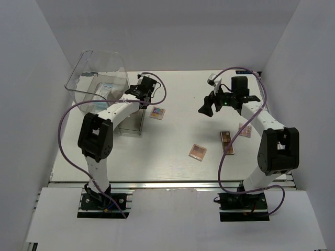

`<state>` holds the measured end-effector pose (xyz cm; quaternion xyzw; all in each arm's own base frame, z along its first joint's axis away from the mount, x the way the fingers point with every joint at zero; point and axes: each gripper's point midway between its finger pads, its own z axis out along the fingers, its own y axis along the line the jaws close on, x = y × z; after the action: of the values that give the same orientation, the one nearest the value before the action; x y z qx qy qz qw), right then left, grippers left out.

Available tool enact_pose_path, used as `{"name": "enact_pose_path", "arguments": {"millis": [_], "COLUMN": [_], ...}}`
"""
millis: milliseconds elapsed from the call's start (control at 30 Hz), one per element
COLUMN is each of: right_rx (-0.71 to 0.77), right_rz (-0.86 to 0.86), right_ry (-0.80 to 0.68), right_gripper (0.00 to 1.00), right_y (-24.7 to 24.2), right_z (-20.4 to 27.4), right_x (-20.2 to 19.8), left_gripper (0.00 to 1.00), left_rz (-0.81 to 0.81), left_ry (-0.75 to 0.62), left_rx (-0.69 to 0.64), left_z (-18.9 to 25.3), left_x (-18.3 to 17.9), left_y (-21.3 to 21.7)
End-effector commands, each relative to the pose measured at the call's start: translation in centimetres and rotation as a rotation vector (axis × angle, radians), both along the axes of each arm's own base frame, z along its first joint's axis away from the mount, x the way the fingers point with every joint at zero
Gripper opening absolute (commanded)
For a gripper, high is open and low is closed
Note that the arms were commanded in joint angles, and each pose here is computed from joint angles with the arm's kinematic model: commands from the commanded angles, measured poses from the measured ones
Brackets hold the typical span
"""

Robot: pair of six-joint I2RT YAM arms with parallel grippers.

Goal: Organize the makeup

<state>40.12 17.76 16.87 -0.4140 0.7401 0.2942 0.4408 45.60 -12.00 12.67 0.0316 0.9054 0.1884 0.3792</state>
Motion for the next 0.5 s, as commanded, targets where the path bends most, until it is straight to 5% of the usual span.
{"name": "enact_pose_path", "arguments": {"millis": [0,133,333,467], "right_rx": [-0.059,-0.11,-0.221,-0.324], "right_rz": [0.0,0.053,0.064,-0.143], "right_ry": [-0.099,-0.151,-0.116,0.004], "right_gripper": [0.89,0.89,0.89,0.89], "right_y": [-0.9,-1.3,-2.3,-4.9], "right_z": [1.3,0.3,-2.1,-3.8], "right_x": [-0.3,-1.4,-2.3,-1.4], "left_gripper": [0.37,0.64,0.8,0.89], "left_rz": [0.013,0.041,0.039,0.025], "left_ry": [-0.045,-0.018,-0.008,-0.035], "left_rx": [0.031,0.05,0.026,-0.022], "left_z": [1.6,0.3,0.2,1.7], "left_x": [1.7,2.5,3.0,3.1], "left_y": [1.1,1.2,0.7,0.1]}}
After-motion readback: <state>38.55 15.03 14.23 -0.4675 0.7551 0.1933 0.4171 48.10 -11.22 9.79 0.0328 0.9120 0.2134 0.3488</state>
